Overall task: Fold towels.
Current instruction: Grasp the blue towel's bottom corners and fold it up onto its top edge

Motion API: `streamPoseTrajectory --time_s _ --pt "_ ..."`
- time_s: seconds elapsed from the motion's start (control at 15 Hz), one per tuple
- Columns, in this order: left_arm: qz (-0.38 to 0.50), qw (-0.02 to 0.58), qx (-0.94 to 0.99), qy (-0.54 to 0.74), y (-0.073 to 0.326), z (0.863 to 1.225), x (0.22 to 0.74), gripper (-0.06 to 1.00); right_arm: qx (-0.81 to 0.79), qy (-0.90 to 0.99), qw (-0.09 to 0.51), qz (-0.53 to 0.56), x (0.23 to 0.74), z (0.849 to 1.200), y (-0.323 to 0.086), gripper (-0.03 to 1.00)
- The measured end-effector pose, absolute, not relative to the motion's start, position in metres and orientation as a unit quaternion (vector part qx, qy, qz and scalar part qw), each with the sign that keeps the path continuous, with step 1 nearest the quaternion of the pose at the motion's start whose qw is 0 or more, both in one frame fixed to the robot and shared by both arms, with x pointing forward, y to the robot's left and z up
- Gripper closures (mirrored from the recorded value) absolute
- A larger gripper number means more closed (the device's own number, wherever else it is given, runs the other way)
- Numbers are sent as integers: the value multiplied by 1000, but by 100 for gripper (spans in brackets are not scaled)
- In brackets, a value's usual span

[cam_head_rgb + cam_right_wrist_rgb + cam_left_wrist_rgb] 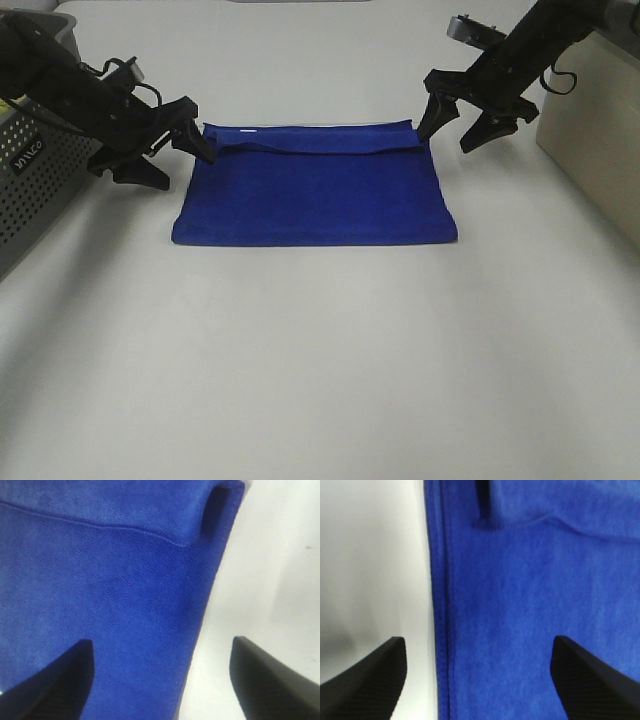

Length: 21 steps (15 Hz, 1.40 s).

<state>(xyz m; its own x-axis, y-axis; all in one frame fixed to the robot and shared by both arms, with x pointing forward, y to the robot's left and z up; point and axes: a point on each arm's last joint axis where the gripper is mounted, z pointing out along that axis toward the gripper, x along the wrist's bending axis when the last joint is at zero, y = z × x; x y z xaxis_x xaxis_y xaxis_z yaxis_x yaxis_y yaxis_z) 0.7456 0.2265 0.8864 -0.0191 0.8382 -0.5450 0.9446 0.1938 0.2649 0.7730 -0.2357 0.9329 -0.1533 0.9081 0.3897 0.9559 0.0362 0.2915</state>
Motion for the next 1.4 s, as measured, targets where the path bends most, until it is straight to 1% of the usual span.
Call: streamPoseTrajectory --time_s 0.33,0.47,0.53,0.73,0.87,1.0,1.4 --pt "-140 246 637 717 225 883 732 20 -663 -716 83 -203 748 929 -238 23" --pt "-150 227 649 711 223 882 727 21 -668 -714 106 -178 735 918 -239 24" --pt "-147 215 660 705 221 881 725 22 -668 -715 118 -166 730 911 -239 26" --pt "-130 183 693 685 202 879 719 23 -669 -715 151 -138 716 888 -239 29" --pt "-127 171 707 675 190 879 714 24 -666 -716 164 -134 711 882 -238 29" --pt "-126 161 705 679 189 878 711 24 -666 -715 165 -134 711 882 -238 29" --pt "-113 172 687 697 189 878 715 24 -667 -709 177 -148 711 883 -234 29"
